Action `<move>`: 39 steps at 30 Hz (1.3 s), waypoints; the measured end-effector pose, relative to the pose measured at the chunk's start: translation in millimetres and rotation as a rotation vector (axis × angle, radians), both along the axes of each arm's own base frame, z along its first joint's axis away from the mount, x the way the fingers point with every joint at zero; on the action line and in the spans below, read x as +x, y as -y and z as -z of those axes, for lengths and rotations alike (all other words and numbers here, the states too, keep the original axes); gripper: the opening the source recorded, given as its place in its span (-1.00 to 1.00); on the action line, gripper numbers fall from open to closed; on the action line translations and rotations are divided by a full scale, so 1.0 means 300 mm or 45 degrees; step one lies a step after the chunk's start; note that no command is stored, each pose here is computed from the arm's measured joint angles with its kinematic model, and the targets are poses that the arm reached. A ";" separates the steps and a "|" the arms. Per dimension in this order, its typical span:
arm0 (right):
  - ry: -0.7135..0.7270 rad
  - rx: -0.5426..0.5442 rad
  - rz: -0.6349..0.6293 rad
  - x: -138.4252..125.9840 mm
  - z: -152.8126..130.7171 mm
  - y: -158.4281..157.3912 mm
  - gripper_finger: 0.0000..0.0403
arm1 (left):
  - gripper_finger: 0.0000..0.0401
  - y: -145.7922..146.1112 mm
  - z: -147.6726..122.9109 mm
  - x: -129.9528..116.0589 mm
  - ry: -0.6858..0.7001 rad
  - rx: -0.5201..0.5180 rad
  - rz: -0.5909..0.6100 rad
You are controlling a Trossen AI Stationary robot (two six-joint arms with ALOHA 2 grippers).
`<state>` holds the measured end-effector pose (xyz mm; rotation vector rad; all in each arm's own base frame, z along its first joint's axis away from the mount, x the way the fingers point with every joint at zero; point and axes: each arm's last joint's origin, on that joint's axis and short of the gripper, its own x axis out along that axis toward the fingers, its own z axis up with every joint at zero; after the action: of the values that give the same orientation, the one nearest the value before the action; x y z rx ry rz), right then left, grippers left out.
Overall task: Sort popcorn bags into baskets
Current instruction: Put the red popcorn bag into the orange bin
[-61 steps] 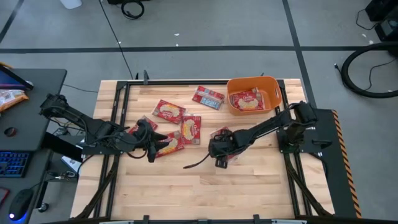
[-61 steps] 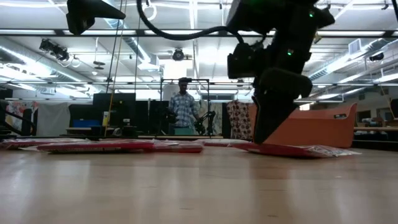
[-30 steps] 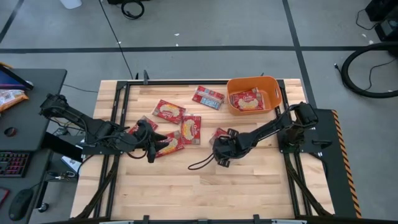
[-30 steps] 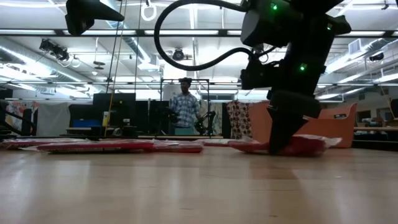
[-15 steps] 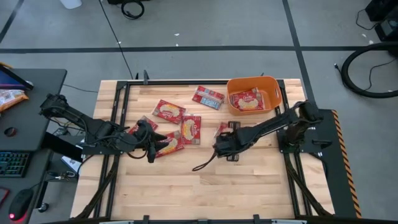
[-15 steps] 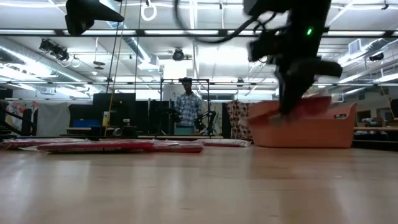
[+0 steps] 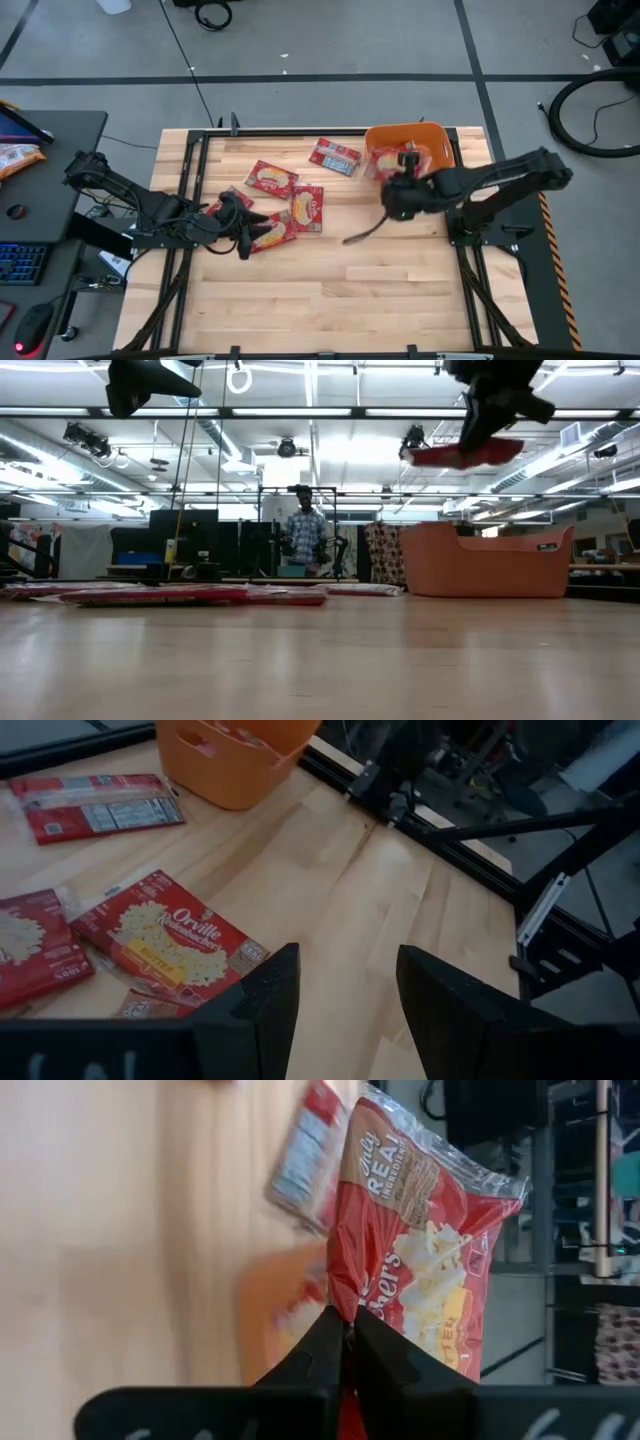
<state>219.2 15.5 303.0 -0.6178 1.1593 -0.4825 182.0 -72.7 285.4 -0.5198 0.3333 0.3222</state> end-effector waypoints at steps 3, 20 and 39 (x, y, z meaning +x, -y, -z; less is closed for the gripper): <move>-0.039 0.078 -0.012 -0.044 0.020 0.066 -0.82 | -0.14 -0.002 -0.001 0.000 0.006 0.010 -0.023; -0.256 0.090 -0.008 -0.102 0.240 0.352 -0.76 | -0.14 -0.007 -0.003 -0.001 0.040 -0.011 -0.112; 0.257 0.116 -0.001 0.014 0.041 0.308 -0.76 | -0.14 -0.003 0.044 0.029 -0.067 0.055 -0.150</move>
<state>223.5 -77.1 290.8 -0.4792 0.9834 -0.4771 190.7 -71.8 272.2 -0.4899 0.3467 0.4569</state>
